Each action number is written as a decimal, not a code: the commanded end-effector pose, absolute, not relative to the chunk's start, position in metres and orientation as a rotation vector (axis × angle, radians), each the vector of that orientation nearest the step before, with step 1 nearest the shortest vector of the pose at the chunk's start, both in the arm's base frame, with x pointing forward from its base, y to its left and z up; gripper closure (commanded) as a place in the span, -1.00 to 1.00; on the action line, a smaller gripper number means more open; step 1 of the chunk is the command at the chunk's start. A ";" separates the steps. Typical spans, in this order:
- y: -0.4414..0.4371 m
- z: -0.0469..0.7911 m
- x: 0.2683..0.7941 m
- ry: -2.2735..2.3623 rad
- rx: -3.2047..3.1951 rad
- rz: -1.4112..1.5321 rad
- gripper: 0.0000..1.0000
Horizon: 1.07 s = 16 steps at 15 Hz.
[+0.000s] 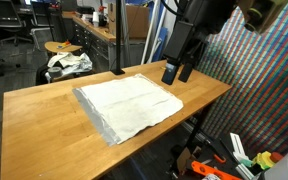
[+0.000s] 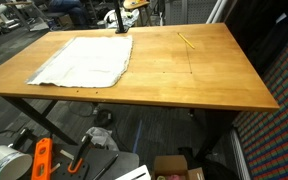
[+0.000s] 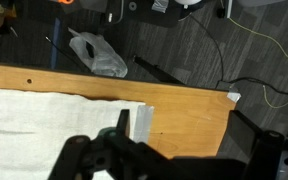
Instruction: Fold the towel in half
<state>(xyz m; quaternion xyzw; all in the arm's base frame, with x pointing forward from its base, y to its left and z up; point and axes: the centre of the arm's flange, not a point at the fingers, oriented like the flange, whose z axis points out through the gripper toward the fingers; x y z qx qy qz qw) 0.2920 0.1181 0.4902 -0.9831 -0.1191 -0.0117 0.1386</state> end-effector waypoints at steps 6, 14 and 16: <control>0.118 0.490 0.292 -0.344 -2.843 -0.034 -1.00; 0.113 0.444 0.319 -0.195 -2.811 0.259 -1.00; 0.105 0.432 0.325 -0.150 -2.838 0.286 -1.00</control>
